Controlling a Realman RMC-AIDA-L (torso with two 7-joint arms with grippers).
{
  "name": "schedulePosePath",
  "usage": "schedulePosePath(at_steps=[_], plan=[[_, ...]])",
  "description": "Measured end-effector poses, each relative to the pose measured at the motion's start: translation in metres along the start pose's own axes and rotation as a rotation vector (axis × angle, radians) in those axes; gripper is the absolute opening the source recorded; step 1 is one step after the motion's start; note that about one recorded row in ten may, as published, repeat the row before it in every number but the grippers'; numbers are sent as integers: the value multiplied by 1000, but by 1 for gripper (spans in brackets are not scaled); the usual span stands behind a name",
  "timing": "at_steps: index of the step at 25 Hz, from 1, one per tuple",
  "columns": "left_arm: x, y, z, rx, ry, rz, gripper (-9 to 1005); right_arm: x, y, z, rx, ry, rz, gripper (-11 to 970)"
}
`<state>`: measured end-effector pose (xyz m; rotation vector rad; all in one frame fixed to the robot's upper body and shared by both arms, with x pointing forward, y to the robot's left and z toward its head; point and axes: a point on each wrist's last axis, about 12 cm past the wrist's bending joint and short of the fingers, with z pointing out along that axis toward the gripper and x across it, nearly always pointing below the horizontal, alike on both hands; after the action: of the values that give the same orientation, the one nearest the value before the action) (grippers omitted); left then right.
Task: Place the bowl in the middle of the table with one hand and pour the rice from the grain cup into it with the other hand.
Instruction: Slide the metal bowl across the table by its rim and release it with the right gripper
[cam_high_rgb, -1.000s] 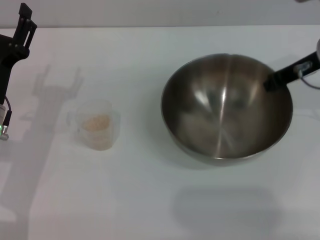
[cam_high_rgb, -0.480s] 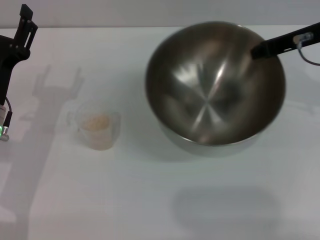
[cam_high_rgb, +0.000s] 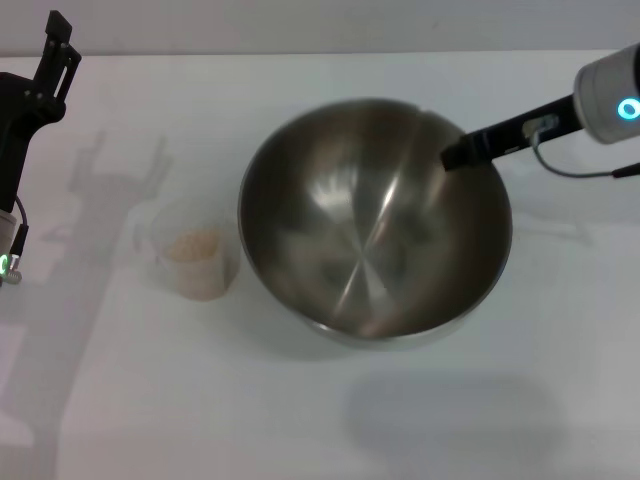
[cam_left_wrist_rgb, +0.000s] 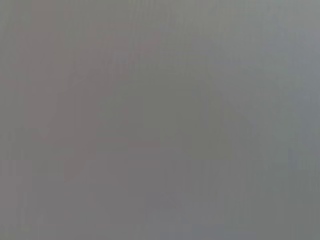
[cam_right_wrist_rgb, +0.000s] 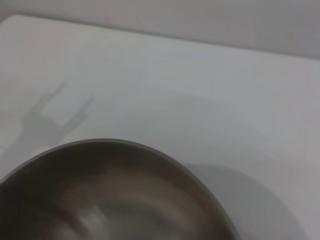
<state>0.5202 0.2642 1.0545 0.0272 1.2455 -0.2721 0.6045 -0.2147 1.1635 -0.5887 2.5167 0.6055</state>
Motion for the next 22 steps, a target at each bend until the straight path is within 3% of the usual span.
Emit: schedulePosePath(at_steps=[22], plan=[[0,-3,1,15,1,-1,722,0,2,31,-20,88,39,21]])
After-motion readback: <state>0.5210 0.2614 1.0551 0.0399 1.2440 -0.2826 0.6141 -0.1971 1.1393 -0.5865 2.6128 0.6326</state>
